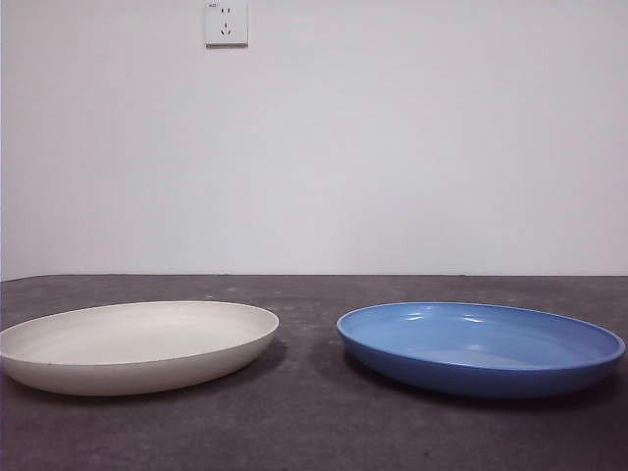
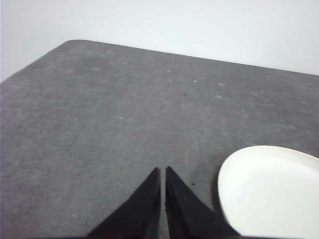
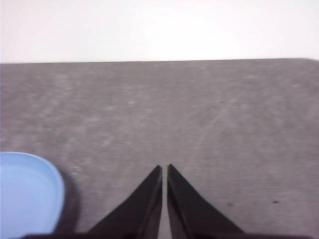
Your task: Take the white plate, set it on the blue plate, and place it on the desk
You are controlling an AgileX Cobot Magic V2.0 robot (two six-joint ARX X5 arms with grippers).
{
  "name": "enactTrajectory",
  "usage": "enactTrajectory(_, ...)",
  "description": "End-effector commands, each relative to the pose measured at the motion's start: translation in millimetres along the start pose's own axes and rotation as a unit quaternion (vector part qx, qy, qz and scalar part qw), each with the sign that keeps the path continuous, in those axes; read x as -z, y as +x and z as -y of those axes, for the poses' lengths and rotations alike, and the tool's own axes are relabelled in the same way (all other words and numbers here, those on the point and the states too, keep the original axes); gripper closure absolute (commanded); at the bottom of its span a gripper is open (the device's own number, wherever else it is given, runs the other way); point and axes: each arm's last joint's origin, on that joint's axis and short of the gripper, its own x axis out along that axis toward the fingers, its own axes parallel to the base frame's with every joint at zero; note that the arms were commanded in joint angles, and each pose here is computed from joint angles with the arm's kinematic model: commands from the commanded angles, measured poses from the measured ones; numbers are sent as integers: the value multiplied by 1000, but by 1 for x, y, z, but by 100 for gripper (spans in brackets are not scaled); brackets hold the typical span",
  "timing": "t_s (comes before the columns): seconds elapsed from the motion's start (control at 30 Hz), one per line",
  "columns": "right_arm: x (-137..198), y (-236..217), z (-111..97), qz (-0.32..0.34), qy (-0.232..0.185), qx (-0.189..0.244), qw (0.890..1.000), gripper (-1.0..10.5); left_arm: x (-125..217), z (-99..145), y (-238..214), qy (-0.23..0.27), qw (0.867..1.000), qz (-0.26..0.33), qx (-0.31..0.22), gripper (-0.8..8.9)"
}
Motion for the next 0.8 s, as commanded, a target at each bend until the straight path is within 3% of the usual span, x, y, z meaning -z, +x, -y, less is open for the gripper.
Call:
enactTrajectory(0.03,0,0,-1,6,37,-11,999,936,4,0,2,-5,1000,-3,11,797)
enactTrajectory(0.43,-39,-12,-4,57,136,-22,989,936,-42,10,-9,-39,998,44,32,797)
enactTrajectory(0.63,-71,-19,-9,45,150,-37,987,936,-82,17,-13,-41,997,59,33,797)
enactTrajectory(0.8,-100,-20,-15,9,149,-77,986,936,-124,25,-14,-31,997,53,44,797)
